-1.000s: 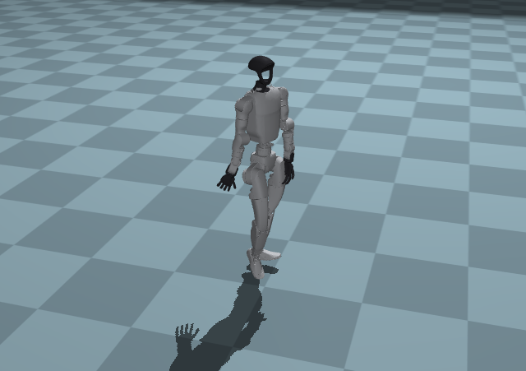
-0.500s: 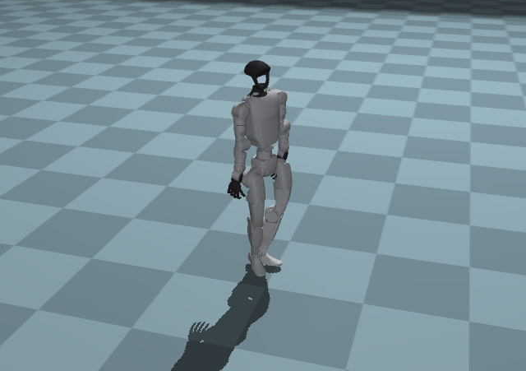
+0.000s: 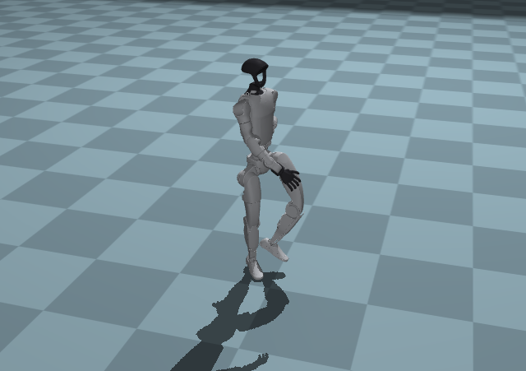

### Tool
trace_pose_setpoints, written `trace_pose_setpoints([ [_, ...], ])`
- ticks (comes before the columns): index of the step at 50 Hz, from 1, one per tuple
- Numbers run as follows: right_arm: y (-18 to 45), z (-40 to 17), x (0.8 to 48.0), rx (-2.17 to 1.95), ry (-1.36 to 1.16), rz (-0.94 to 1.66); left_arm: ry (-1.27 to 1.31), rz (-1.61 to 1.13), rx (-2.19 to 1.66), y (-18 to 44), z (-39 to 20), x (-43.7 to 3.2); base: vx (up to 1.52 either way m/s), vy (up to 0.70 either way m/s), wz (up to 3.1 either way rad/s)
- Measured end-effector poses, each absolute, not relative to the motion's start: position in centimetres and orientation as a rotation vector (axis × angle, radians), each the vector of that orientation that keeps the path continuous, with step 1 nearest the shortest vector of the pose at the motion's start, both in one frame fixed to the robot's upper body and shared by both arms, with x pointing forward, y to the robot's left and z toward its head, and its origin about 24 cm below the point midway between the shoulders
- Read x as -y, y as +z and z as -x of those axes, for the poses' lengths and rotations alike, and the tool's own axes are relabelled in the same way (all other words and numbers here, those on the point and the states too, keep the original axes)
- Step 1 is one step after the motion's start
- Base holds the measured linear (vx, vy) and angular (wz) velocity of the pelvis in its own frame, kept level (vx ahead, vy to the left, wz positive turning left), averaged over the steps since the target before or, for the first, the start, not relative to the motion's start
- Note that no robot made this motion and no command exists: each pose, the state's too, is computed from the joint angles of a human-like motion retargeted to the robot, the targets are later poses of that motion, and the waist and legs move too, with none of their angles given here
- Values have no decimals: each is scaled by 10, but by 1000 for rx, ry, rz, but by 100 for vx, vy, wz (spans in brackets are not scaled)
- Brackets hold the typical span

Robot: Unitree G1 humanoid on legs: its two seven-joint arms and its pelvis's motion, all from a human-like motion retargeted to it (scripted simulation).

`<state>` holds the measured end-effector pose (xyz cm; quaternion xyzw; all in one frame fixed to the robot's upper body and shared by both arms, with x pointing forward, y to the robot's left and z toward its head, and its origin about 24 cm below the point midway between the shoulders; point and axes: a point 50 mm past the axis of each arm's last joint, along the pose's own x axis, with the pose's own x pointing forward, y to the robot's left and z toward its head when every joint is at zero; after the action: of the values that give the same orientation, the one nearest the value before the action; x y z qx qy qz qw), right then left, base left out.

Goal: In place motions

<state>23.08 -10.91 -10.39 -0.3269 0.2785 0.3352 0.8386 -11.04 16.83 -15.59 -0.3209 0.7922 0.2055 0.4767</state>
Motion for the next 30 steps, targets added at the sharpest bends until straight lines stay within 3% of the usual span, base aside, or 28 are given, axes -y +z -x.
trace_pose_setpoints([
  [3,-172,-91,146,-1103,750,737,383,594,-1842,-172,51,-159,33,16,123],
  [6,-178,37,191,-1521,706,746,106,446,-1713,-176,-25,-140,8,36,190],
  [11,-145,120,263,-1871,106,687,-305,76,-1089,-113,-236,-129,-71,50,150],
  [15,-118,152,294,-2067,-352,455,-213,-168,-657,-17,-339,-178,-31,58,49],
  [20,-98,208,268,-2151,-795,155,-126,-149,-518,-2,-353,-150,6,-3,-29],
  [23,-105,210,246,-2142,-800,81,-237,-138,-635,-34,-328,-132,15,-27,-49],
  [26,-121,189,231,-2146,-585,43,-310,-107,-885,-90,-270,-126,28,-32,-75],
  [30,-154,110,221,-2062,29,105,-282,18,-1389,-163,-128,-140,40,-24,-81],
])
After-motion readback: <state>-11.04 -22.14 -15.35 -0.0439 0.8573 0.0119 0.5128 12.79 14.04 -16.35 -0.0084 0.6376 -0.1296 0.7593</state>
